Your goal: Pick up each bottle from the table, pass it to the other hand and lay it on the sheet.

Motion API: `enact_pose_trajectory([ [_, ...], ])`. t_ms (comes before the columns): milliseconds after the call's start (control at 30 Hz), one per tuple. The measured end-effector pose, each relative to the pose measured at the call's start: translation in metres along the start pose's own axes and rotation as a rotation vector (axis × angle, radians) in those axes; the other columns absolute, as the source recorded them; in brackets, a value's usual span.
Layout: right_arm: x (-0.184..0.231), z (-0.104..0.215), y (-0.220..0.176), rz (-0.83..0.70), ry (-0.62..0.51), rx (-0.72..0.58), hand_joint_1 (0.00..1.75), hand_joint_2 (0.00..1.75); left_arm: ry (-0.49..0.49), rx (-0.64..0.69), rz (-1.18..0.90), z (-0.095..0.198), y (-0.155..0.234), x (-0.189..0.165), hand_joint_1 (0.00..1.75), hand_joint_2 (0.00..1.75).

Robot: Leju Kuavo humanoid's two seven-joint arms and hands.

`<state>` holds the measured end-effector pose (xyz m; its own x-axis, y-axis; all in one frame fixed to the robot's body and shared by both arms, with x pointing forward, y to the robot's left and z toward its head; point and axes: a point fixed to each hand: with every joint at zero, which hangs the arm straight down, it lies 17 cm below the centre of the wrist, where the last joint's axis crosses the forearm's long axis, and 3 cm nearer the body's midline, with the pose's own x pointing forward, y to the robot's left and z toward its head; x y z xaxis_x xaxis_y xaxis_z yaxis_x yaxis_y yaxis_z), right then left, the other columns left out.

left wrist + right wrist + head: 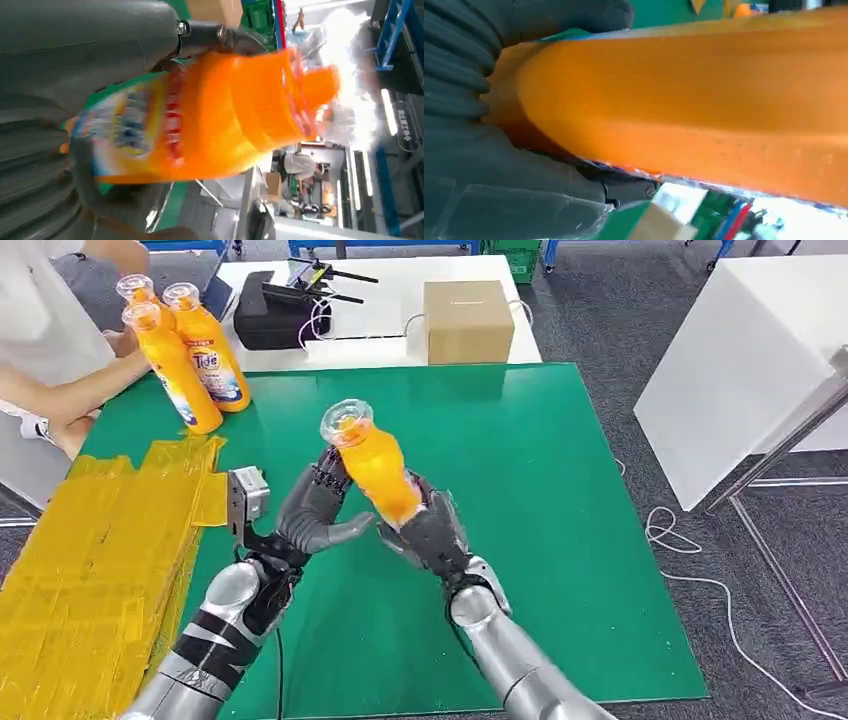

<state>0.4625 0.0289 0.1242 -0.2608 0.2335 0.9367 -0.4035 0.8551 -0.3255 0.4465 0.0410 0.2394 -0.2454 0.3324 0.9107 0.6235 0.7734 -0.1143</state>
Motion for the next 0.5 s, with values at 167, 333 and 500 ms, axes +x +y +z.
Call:
enact_pose_trajectory([
  [167, 0.008, 0.002, 0.028, 0.043, -0.013, 0.071, 1.75, 1.75, 0.009, -0.008, -0.02, -0.004, -0.001, -0.002, 0.0, 1.75],
  [333, 0.008, 0.005, 0.037, 0.056, -0.015, 0.096, 1.75, 1.75, 0.021, -0.013, -0.028, -0.004, -0.004, -0.007, 0.0, 1.75],
  [500, 0.007, 0.005, 0.038, 0.063, -0.013, 0.102, 1.75, 1.75, 0.027, -0.013, -0.031, -0.004, -0.004, -0.009, 0.0, 1.75],
])
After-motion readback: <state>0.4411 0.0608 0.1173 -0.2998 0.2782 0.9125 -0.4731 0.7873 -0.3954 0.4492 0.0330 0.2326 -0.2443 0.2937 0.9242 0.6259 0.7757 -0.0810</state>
